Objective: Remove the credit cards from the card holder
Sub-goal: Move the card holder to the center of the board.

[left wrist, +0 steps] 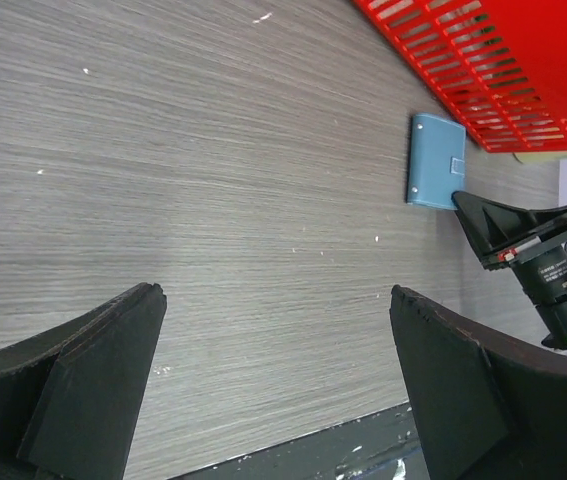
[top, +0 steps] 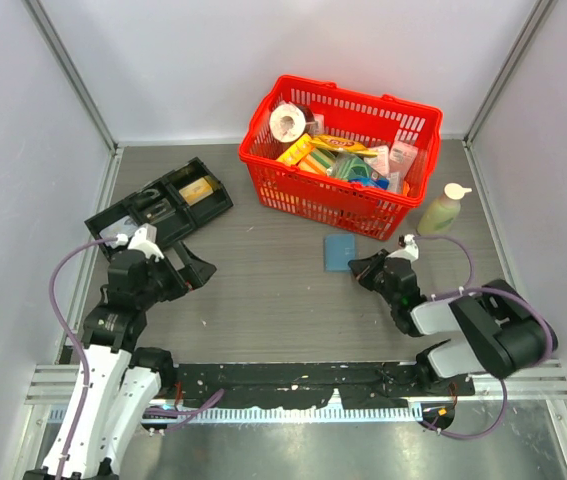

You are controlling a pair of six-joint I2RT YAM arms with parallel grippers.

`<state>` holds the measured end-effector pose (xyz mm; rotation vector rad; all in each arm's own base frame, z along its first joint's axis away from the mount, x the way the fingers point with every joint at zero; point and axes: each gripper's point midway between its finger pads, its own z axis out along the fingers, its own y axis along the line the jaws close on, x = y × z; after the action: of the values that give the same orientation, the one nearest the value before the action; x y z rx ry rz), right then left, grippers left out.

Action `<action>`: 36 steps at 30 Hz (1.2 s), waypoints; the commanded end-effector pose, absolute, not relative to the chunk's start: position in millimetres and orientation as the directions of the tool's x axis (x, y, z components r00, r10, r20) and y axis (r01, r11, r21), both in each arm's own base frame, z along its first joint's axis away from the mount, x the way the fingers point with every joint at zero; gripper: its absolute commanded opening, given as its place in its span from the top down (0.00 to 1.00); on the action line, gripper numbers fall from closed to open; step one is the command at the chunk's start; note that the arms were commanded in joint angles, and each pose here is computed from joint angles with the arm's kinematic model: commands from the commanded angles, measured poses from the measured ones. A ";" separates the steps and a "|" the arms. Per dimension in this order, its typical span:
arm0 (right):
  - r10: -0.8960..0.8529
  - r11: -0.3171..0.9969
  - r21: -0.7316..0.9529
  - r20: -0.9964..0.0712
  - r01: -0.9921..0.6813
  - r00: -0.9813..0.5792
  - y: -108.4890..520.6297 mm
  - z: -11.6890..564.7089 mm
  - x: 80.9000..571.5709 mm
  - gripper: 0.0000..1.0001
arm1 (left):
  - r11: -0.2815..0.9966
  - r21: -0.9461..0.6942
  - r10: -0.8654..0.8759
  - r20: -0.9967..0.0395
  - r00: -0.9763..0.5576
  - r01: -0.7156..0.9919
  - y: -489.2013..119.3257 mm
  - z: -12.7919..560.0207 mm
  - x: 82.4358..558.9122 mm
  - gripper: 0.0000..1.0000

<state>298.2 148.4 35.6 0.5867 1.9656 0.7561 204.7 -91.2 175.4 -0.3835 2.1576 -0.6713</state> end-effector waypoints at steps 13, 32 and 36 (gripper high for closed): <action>0.129 0.963 0.232 -0.842 -0.136 -0.524 172.6 89.3 251.3 0.99 | 0.724 -0.687 -0.556 -0.532 -0.639 -0.058 -116.6 164.9 213.4 0.01; -0.678 0.705 -0.498 -0.681 -0.504 -0.277 335.1 64.2 156.8 0.73 | 0.769 -0.585 -0.604 -0.533 -0.592 -0.258 -82.2 139.8 195.7 0.01; -0.635 0.704 -0.387 -0.718 -0.595 -0.284 358.6 74.8 138.9 0.58 | 0.769 -0.583 -0.598 -0.513 -0.616 -0.261 -85.9 133.8 195.3 0.01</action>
<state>146.2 333.9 43.9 -0.9781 1.9662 -0.2087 192.9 -85.2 130.0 -0.6230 2.2415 -0.5959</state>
